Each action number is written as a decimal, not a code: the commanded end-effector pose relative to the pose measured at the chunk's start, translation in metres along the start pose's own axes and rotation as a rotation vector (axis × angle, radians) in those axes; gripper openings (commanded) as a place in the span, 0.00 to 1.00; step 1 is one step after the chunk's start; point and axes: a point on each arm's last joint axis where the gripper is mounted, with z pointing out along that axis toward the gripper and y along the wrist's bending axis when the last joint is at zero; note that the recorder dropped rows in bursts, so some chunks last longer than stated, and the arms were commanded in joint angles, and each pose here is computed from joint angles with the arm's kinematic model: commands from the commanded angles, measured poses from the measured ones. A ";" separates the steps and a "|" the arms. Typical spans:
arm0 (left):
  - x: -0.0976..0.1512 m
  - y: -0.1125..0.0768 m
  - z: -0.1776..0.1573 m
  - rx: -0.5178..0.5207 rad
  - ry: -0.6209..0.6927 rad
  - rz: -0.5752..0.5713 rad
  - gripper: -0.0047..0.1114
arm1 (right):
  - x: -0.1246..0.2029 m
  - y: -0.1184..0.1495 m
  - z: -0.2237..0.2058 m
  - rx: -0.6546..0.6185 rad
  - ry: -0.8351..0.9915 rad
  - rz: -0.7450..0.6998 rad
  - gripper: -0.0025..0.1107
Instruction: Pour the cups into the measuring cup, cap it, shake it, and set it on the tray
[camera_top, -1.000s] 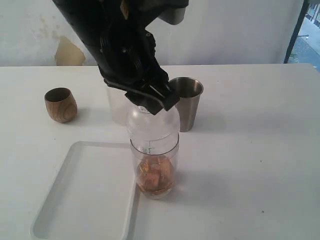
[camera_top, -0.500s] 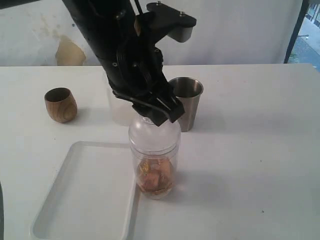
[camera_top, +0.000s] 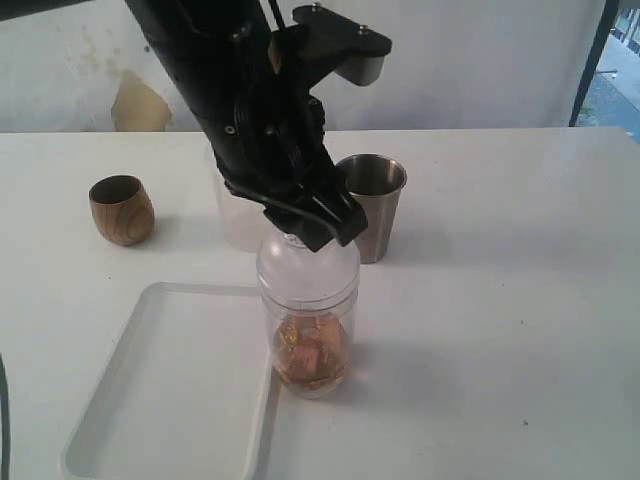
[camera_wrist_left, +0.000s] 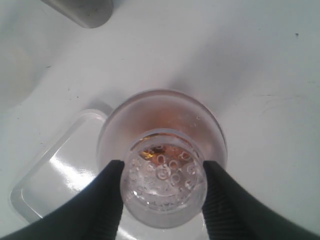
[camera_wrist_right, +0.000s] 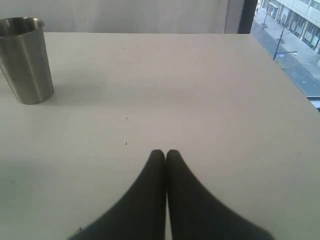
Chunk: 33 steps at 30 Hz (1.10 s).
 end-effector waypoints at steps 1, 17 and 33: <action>-0.001 -0.001 0.011 0.008 0.025 0.001 0.04 | 0.000 0.000 0.000 0.006 -0.007 0.005 0.02; -0.002 -0.002 0.022 0.025 0.052 -0.004 0.04 | 0.000 0.000 0.000 0.006 -0.007 0.005 0.02; -0.002 -0.001 0.021 0.011 0.049 0.003 0.54 | 0.000 0.000 0.000 0.006 -0.007 0.005 0.02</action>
